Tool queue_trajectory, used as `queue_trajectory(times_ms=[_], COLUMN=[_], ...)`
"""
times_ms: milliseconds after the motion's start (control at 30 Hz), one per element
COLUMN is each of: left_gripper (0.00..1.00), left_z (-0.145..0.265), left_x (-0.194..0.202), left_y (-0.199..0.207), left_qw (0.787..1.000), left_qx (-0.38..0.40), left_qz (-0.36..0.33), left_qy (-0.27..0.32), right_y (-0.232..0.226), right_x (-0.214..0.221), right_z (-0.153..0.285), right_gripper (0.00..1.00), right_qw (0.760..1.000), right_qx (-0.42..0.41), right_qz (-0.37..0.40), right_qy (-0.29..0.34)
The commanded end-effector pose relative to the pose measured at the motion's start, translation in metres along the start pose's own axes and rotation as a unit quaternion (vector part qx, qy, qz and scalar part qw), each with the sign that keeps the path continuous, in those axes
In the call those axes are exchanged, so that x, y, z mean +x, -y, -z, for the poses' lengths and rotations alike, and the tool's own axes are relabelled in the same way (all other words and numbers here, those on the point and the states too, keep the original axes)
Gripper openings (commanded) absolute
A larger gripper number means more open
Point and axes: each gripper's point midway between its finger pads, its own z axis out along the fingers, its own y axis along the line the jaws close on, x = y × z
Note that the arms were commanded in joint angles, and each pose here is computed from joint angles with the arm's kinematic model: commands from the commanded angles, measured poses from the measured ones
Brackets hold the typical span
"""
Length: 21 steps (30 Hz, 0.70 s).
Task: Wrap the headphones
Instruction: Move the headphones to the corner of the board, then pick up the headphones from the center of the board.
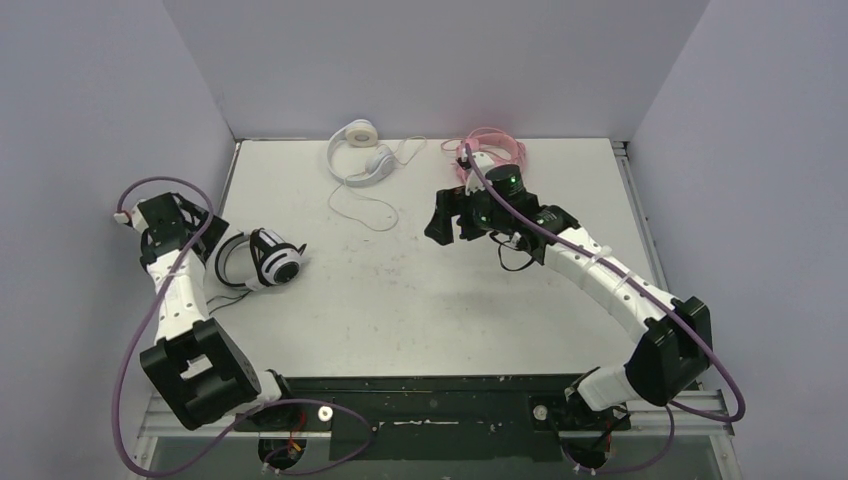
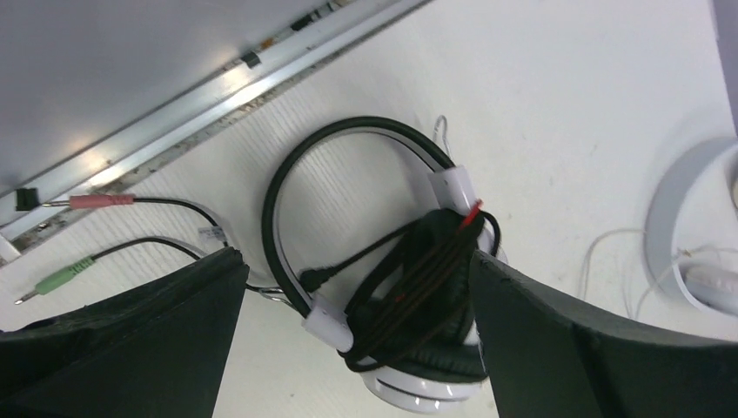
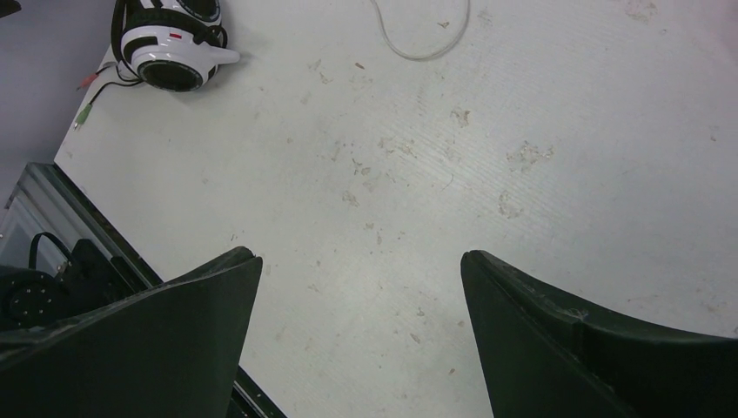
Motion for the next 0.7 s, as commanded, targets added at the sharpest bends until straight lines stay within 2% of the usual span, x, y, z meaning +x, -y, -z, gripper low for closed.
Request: queue_trajectory(times_ms=[0,233,333,400,533,667], left_gripper=[0.96,0.95,0.96,0.97,0.97,0.93], left_z=[0.035,0.082,0.104,0.12,0.135,0.13], left_x=[0.009,0.086,0.125,0.149,0.184,0.21], left_y=[0.049,0.116,0.134,0.145,0.157,0.161], left_qw=[0.994,0.965,0.947,0.933,0.915,0.905], left_qx=[0.11,0.231,0.276,0.309,0.339,0.342], left_qz=[-0.021,-0.112,-0.143,-0.163,-0.187,-0.218], left_qy=[-0.017,-0.06,-0.078,-0.091,-0.111,-0.128], right_y=[-0.004,0.003,0.016,0.024,0.036,0.04], right_x=[-0.018,-0.023,-0.019,-0.015,-0.005,0.005], right_z=[0.014,0.026,0.036,0.043,0.054,0.063], right_gripper=[0.88,0.9,0.98,1.0,1.0,1.0], right_qw=[0.999,0.995,0.992,0.99,0.985,0.982], right_qx=[0.003,0.021,0.056,0.076,0.106,0.114], right_qz=[0.009,0.015,0.013,0.008,-0.002,-0.016], right_qy=[0.044,0.095,0.113,0.122,0.134,0.146])
